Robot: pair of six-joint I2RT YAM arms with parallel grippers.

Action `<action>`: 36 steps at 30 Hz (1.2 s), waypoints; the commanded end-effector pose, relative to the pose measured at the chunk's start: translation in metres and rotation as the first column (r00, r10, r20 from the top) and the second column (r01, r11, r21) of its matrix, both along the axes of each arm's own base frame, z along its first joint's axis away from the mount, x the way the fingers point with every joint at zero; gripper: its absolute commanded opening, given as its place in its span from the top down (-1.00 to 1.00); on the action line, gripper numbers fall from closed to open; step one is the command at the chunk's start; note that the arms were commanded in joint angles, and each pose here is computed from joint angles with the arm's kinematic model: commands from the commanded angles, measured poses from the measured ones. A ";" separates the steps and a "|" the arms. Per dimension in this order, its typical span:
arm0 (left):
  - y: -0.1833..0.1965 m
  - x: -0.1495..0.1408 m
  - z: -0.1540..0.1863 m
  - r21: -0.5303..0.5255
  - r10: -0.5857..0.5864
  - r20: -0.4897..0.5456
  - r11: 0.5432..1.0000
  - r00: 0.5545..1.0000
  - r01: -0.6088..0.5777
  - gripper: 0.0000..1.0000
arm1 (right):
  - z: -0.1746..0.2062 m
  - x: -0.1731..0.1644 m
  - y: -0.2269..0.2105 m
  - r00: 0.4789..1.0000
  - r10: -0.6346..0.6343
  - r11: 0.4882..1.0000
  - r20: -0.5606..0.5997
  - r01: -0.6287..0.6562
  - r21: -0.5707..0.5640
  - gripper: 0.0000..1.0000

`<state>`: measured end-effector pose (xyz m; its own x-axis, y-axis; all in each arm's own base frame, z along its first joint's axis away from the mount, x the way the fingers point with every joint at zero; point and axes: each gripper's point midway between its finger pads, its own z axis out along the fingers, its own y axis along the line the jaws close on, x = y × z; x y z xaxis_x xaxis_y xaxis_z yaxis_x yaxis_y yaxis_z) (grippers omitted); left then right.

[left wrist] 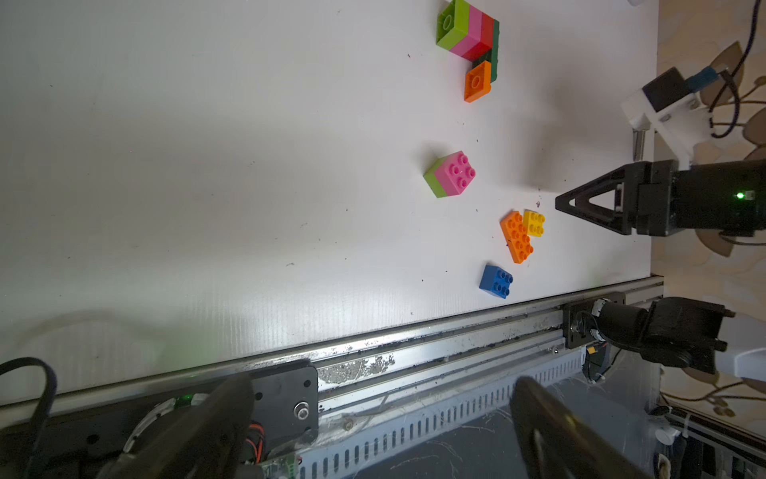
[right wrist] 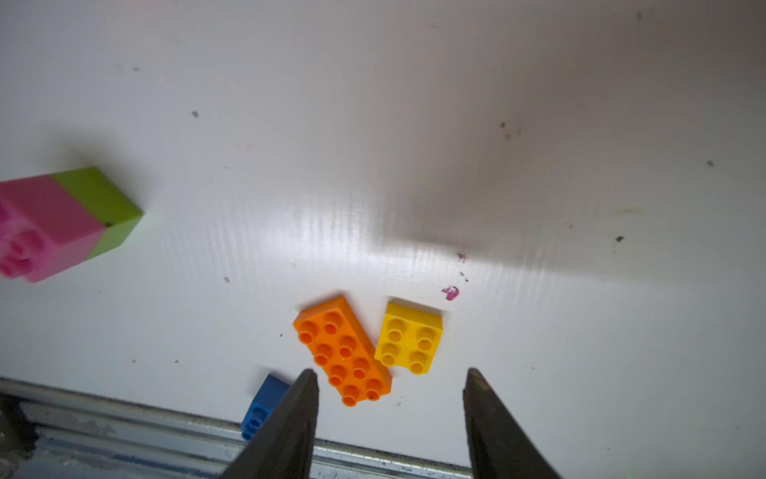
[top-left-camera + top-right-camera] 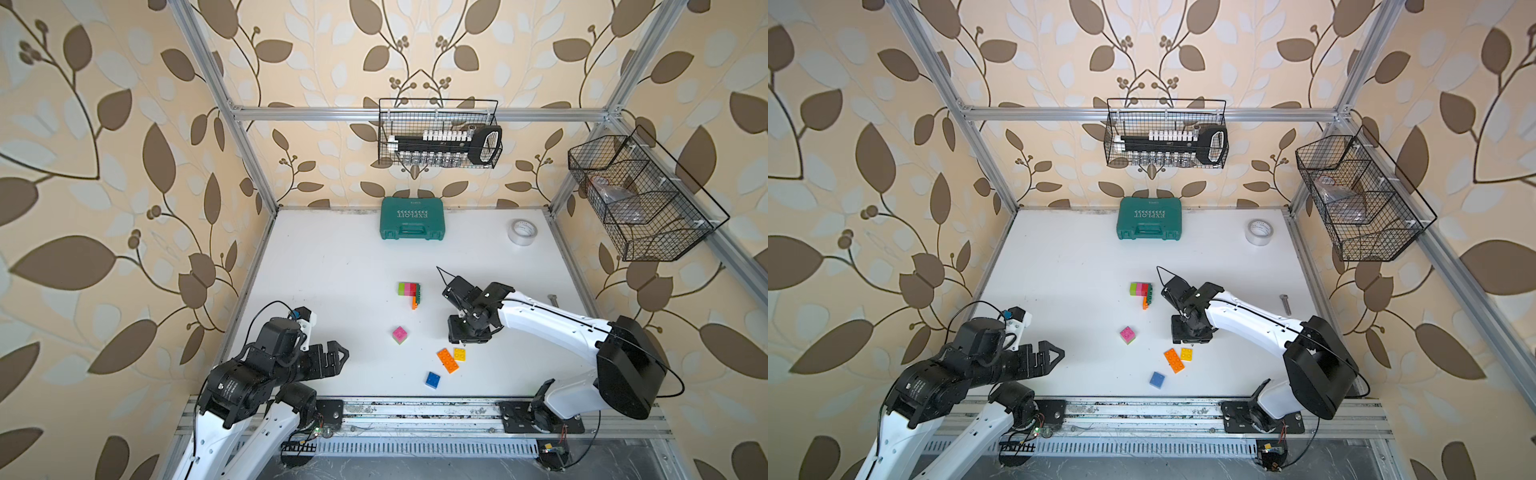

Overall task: Assemble the letter r with lego
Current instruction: Pick up the lego brick from the center of the board.

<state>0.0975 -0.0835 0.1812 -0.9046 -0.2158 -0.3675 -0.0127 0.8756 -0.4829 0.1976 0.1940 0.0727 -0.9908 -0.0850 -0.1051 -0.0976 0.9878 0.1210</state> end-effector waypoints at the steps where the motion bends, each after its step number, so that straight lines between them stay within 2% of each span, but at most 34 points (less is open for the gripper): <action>1: -0.001 0.003 -0.001 0.005 -0.011 -0.002 1.000 1.000 0.011 -0.98 | 0.004 -0.008 0.017 0.972 0.235 0.972 0.001 -0.235 -0.004 -0.11; 5: 0.000 0.003 -0.001 0.010 -0.005 -0.006 1.000 1.000 0.005 -0.98 | -0.003 -0.014 0.031 0.934 0.357 0.932 -0.004 -0.356 -0.066 -0.11; 14: 0.001 0.004 -0.003 0.018 0.001 -0.016 1.000 1.000 -0.001 -0.98 | -0.032 -0.029 0.037 0.891 0.443 0.882 -0.105 -0.453 -0.129 -0.03; 36: 0.002 0.005 -0.006 0.032 0.010 -0.045 0.999 0.999 -0.009 -0.98 | -0.060 -0.039 0.028 0.891 0.413 0.872 -0.188 -0.446 -0.200 0.20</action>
<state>0.1000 -0.0843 0.1769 -0.9180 -0.2112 -0.3356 -0.0319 0.8830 -0.4683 0.1583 0.2239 0.0143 -0.8490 -0.5209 0.0883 -0.5254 0.8500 -0.0379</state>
